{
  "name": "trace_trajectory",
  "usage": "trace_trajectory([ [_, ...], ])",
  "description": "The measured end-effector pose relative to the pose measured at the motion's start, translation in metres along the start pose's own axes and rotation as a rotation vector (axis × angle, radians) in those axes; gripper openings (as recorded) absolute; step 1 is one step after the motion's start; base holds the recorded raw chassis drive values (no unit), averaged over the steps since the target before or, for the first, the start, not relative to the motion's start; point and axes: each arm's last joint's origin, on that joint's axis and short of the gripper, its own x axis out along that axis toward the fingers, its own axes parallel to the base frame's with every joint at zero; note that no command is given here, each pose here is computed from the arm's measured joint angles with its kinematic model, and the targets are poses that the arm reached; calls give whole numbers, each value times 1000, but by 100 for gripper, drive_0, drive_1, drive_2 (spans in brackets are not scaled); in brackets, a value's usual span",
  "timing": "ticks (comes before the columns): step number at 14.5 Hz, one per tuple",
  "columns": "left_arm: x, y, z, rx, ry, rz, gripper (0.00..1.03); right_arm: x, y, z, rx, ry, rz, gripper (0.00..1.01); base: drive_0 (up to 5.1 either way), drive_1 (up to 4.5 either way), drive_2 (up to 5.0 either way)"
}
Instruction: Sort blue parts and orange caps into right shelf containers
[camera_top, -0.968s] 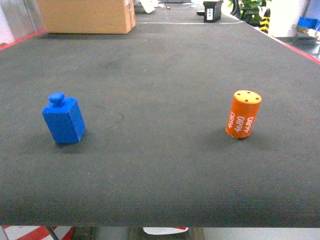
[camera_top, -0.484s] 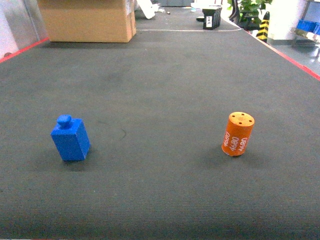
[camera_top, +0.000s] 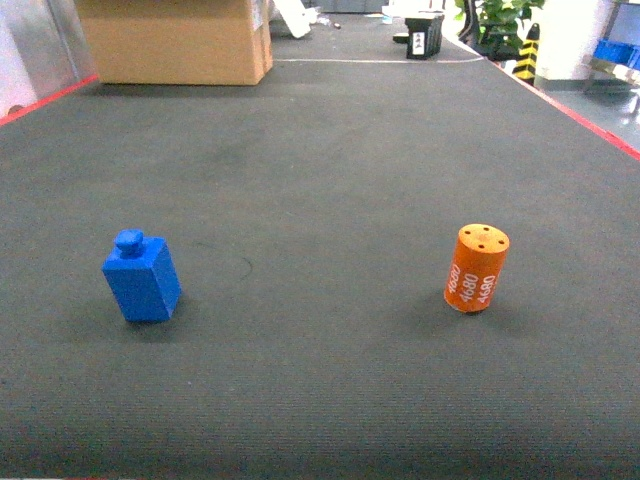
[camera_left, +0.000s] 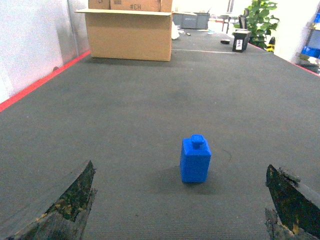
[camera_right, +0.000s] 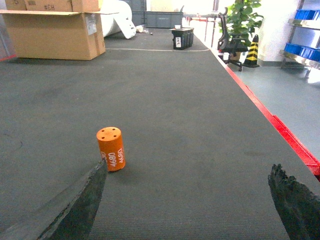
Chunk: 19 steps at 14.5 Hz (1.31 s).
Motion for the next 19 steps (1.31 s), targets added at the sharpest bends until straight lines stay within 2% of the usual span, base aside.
trace_trajectory([
  [19, 0, 0, 0, 0, 0, 0, 98, 0, 0, 0, 0, 0, 0, 98, 0, 0, 0],
])
